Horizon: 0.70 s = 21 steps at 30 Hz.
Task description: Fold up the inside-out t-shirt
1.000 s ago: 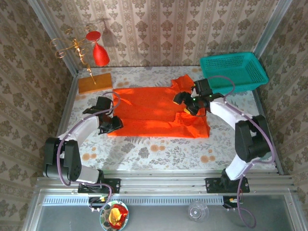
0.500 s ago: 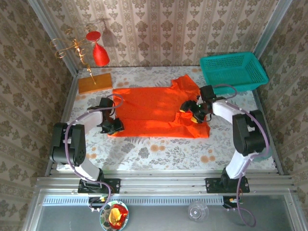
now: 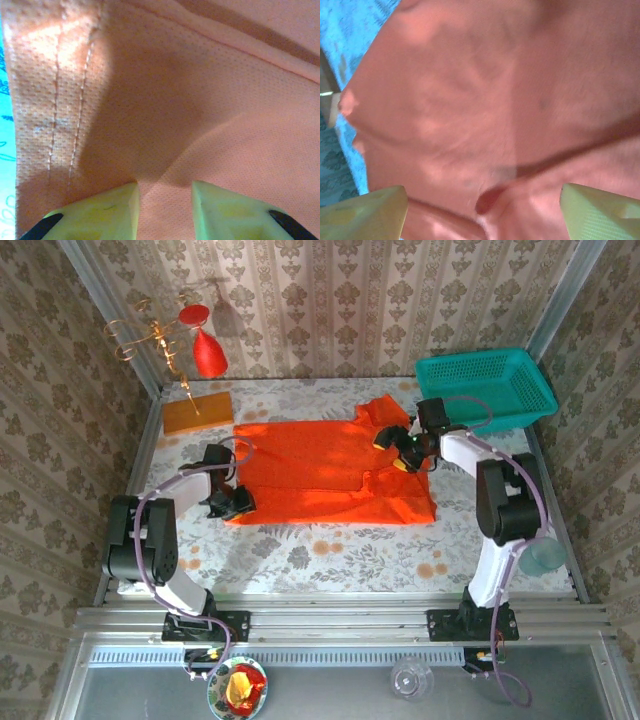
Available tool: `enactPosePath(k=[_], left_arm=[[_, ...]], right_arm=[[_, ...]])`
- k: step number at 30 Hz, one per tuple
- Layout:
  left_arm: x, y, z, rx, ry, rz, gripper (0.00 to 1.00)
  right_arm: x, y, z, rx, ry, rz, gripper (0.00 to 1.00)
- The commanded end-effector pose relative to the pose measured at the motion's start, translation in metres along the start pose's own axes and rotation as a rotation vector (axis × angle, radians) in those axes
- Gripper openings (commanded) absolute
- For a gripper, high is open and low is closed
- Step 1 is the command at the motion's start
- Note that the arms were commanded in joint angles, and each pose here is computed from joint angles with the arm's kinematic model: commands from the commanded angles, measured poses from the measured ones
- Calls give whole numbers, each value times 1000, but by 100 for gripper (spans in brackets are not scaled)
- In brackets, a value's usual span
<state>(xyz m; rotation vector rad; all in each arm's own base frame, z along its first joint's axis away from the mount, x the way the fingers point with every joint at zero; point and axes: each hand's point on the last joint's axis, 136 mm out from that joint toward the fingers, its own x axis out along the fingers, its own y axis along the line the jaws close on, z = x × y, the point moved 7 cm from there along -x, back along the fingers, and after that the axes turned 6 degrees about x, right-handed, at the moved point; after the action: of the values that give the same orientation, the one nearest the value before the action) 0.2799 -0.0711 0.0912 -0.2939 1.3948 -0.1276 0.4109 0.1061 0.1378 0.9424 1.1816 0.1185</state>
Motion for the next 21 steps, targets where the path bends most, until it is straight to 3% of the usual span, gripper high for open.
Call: enactPosePath(k=[1, 6, 15, 18, 21], left_arm=[[-8, 0, -1, 15, -22, -11, 34], [-6, 0, 0, 13, -19, -15, 33], [-9, 3, 0, 0, -30, -14, 32], [-12, 4, 0, 1, -38, -16, 32], [-14, 5, 1, -1, -46, -12, 32]], right_arm=[[-13, 13, -38, -29, 90, 54, 81], [13, 20, -66, -37, 195, 106, 81], [67, 13, -46, -18, 197, 35, 80], [65, 21, -42, -30, 205, 48, 79], [38, 29, -44, -61, 182, 44, 79]])
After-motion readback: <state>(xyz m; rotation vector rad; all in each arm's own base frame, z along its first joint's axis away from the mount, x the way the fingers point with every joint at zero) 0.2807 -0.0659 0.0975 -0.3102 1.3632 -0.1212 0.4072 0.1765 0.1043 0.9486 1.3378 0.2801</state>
